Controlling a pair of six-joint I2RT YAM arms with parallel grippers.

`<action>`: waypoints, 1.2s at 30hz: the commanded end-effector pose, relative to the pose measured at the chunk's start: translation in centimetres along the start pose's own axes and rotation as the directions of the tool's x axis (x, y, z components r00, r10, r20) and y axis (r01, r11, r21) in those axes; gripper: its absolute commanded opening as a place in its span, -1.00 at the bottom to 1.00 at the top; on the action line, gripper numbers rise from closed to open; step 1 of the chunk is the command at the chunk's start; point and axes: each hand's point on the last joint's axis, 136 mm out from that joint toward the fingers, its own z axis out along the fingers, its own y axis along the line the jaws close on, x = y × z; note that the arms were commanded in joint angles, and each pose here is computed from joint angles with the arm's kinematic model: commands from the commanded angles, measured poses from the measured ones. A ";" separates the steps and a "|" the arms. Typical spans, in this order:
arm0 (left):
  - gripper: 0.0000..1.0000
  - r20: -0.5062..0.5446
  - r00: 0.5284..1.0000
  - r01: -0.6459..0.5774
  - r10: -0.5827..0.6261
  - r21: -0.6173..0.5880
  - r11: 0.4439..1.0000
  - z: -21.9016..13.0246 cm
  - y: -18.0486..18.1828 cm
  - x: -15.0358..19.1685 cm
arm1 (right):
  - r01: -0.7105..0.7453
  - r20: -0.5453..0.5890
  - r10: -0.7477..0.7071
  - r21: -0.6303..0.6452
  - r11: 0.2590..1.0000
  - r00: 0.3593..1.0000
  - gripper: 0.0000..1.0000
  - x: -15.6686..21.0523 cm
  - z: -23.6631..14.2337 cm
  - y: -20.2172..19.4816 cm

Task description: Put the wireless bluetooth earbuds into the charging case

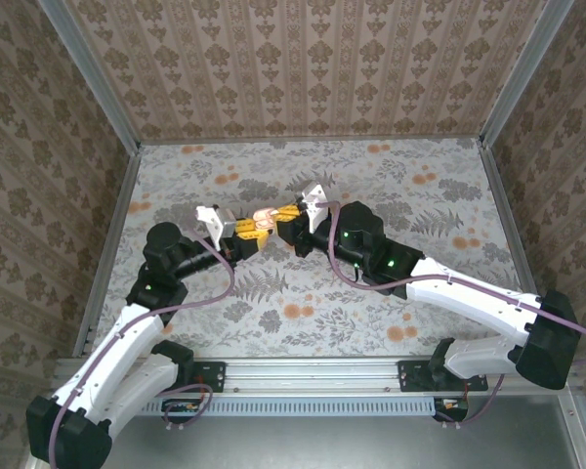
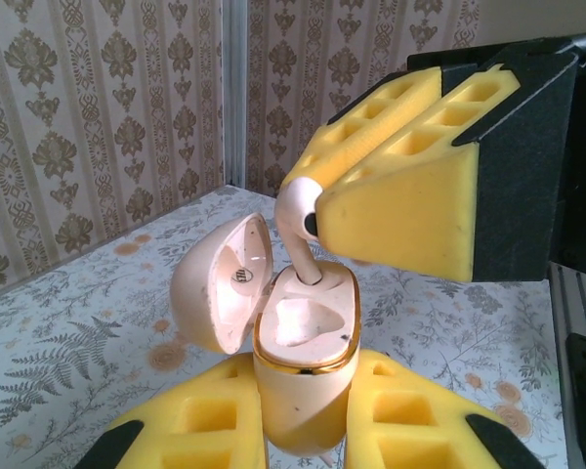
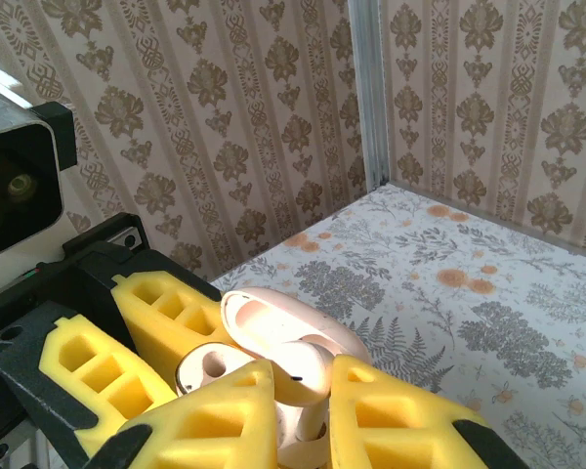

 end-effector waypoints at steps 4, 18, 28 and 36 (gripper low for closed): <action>-1.00 0.120 0.989 -0.083 0.084 -0.009 0.996 -0.7 -0.8 -4.0 | 0.010 -0.041 -0.011 -0.022 1.000 0.999 -0.70 1.8 0.2 0.8; -1.00 0.244 0.951 -0.188 0.188 -0.026 0.982 -1.5 -1.5 -4.7 | 0.036 0.002 -0.036 -0.054 0.998 0.999 -0.71 1.5 -1.0 2.1; -1.00 0.254 0.935 -0.255 0.246 0.003 0.967 -1.3 -2.6 -3.9 | 0.020 0.078 -0.018 -0.026 0.999 0.997 -0.72 -0.5 -1.9 2.0; -1.00 0.231 0.936 -0.274 0.265 0.009 0.962 -1.1 -2.7 -3.0 | 0.014 0.147 -0.013 -0.010 1.000 0.989 -0.70 -2.9 -3.1 1.8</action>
